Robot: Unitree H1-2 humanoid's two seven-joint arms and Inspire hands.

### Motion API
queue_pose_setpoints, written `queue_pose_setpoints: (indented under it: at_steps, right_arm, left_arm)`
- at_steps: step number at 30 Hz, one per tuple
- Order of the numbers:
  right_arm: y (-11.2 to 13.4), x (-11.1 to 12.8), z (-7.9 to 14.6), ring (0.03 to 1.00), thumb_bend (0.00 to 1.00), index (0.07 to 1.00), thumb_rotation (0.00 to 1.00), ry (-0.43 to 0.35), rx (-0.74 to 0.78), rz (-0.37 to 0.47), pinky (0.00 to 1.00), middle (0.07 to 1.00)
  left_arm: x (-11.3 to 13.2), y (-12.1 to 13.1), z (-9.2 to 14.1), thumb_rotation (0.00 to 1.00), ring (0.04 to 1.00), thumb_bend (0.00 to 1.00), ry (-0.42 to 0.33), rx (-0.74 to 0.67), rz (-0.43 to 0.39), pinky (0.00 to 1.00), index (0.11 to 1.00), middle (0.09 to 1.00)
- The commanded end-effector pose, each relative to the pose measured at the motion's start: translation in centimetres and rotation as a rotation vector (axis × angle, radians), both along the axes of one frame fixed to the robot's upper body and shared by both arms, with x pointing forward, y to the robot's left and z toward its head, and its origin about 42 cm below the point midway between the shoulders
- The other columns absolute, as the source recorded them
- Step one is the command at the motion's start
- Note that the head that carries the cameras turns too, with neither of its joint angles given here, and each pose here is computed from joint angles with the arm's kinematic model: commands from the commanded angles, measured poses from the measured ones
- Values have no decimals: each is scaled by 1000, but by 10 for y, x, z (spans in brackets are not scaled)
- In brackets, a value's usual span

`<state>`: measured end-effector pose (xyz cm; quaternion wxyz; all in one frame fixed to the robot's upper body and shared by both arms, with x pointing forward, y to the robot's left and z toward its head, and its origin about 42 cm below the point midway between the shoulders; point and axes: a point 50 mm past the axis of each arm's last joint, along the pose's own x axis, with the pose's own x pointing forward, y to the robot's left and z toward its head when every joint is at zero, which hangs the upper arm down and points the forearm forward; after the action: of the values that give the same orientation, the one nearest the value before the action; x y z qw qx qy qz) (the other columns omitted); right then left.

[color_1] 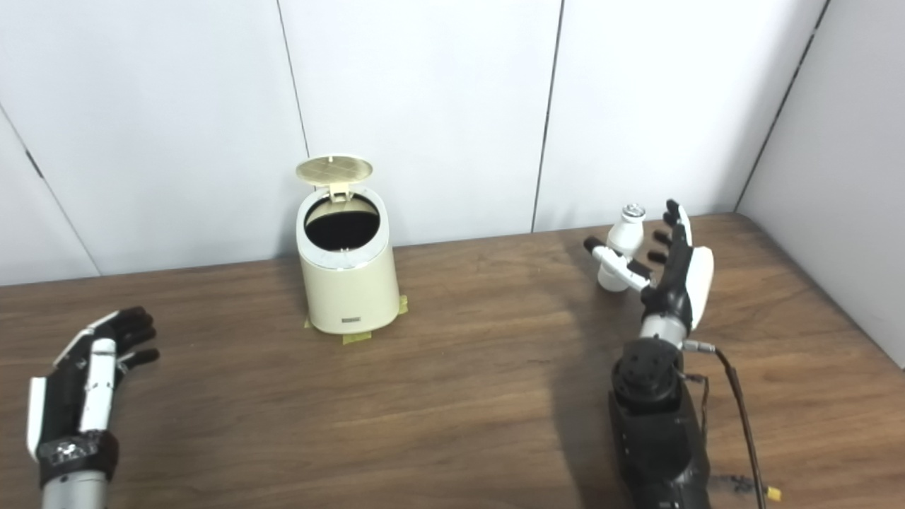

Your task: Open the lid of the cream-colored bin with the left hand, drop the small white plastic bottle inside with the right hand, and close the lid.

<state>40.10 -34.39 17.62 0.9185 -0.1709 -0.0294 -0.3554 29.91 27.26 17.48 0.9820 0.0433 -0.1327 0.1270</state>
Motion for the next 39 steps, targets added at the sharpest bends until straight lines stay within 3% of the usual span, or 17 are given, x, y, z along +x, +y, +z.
queue_pose_setpoints:
  at_steps: [1,7,14,25,39]
  right_arm:
    - [-6,13,29,861,824,917,310,-87,-40,-3,704,923]
    - [-10,22,31,847,818,896,296,-65,-46,-21,714,899]
    - [-16,30,26,827,822,891,220,-36,-33,-24,654,909]
    - [-22,38,20,798,833,871,225,2,-46,-21,657,867]
    - [-24,51,12,741,814,837,157,53,-59,-27,604,823]
  left_arm:
    - [3,1,20,733,738,236,-76,8,-10,662,706,728]
    - [-1,5,28,713,735,235,-100,-14,-26,662,708,730]
    - [-3,8,33,713,724,245,-110,-13,-28,660,705,721]
    - [-5,15,38,722,724,261,-126,10,-28,646,705,722]
    - [-10,14,39,722,725,260,-117,4,-31,650,701,722]
